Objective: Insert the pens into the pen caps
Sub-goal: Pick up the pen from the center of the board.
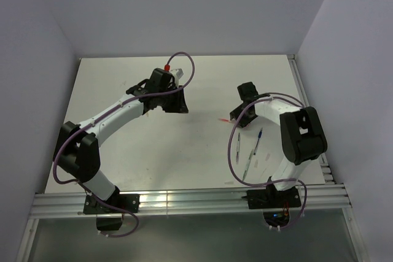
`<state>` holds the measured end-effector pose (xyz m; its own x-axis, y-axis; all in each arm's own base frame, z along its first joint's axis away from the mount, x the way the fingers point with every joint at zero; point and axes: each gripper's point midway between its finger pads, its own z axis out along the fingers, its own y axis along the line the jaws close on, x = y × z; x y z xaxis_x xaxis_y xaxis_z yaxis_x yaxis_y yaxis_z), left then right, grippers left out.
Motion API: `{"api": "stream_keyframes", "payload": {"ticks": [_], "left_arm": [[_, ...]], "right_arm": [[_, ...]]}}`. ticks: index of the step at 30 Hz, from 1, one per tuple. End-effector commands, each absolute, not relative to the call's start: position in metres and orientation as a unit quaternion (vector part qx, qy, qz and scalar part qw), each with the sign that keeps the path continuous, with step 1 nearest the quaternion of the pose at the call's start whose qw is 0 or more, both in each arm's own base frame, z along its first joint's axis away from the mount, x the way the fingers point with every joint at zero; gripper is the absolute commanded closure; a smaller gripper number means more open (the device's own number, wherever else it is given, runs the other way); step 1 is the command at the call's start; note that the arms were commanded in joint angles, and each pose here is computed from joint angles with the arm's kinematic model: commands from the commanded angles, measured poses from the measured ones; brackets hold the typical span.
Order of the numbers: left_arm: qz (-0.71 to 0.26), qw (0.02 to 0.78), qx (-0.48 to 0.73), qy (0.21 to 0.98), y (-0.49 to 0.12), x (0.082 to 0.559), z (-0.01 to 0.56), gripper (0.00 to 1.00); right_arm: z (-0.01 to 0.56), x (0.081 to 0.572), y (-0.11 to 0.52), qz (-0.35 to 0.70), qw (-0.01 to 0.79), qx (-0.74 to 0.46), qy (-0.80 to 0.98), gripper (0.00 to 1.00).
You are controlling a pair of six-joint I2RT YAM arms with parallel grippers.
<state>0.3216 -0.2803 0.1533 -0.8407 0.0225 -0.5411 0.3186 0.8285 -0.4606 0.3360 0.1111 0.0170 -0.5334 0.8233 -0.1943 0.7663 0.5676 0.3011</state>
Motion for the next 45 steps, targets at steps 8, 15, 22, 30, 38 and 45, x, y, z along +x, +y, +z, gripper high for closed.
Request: {"api": "stream_keyframes", "payload": {"ticks": [8, 15, 22, 30, 38, 45], "left_arm": [[-0.286, 0.273, 0.088, 0.914, -0.283, 0.330, 0.153, 0.65], [-0.285, 0.265, 0.087, 0.917, -0.283, 0.329, 0.148, 0.66], [-0.297, 0.257, 0.088, 0.916, -0.288, 0.328, 0.148, 0.66], [-0.305, 0.257, 0.089, 0.913, -0.289, 0.325, 0.152, 0.66], [-0.317, 0.247, 0.091, 0.911, -0.293, 0.322, 0.151, 0.65], [-0.325, 0.236, 0.092, 0.911, -0.296, 0.320, 0.148, 0.65]], "right_arm": [[0.019, 0.350, 0.105, 0.072, 0.156, 0.460, 0.871, 0.56], [0.014, 0.341, 0.102, 0.047, 0.126, 0.458, 0.879, 0.59], [0.014, 0.337, 0.100, 0.032, 0.104, 0.452, 0.885, 0.64], [0.011, 0.334, 0.101, 0.031, 0.101, 0.443, 0.890, 0.70], [0.016, 0.329, 0.107, 0.033, 0.108, 0.415, 0.903, 0.84], [0.014, 0.317, 0.120, 0.046, 0.099, 0.400, 0.910, 0.90]]}}
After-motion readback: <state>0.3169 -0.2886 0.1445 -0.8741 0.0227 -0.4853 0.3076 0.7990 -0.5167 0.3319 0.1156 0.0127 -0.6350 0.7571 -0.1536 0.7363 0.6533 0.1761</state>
